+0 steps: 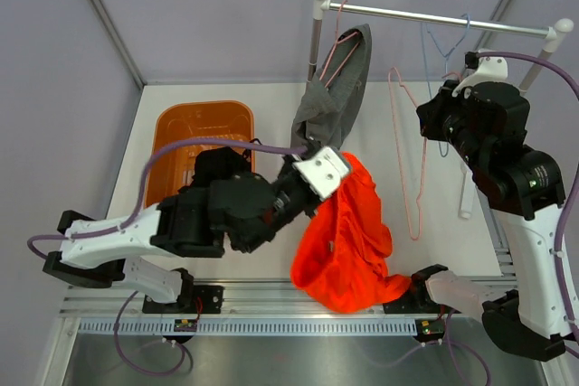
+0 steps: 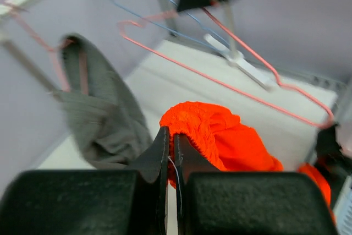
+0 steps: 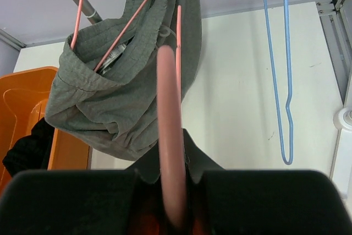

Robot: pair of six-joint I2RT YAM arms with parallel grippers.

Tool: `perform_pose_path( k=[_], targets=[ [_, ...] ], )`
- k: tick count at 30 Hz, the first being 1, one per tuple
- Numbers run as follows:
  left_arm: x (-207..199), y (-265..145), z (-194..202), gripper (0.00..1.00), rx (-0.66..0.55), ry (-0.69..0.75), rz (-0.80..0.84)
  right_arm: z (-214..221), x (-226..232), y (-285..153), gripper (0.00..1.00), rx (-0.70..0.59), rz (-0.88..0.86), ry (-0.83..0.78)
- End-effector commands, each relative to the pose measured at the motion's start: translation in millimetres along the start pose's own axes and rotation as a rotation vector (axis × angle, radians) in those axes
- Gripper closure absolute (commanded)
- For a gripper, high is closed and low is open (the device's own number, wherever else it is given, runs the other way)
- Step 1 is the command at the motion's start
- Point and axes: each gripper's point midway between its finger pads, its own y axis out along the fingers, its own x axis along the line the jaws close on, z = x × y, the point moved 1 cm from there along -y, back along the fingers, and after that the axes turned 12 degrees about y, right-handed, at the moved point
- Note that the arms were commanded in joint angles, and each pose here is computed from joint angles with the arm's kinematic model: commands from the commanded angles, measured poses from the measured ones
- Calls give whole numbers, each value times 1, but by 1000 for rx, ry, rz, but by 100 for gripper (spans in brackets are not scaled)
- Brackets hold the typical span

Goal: Remove the shorts from the hanger

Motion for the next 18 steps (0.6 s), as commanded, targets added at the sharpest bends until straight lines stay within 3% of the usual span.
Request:
perform_pose_path(
  k=[1, 2, 4, 5, 8, 14, 18],
  targets=[
    [144, -73, -74, 100, -176, -117, -393, -30, 11, -15, 100, -104, -41, 30],
    [165, -86, -80, 100, -177, -53, -449, -31, 11, -16, 100, -108, -42, 28],
    [207, -117, -103, 100, -270, -104, -563, -32, 11, -16, 100, -109, -39, 27],
    [224, -129, -111, 100, -290, -41, -610, -32, 11, -16, 100, -109, -40, 24],
    [270, -170, -129, 100, -376, -42, -774, -31, 11, -15, 100, -103, -40, 16],
    [298, -205, -123, 100, -431, -12, -912, -32, 9, -12, 100, -107, -27, 4],
    [304, -219, -96, 100, -422, -12, -962, -30, 12, -9, 100, -95, -36, 5]
  ],
)
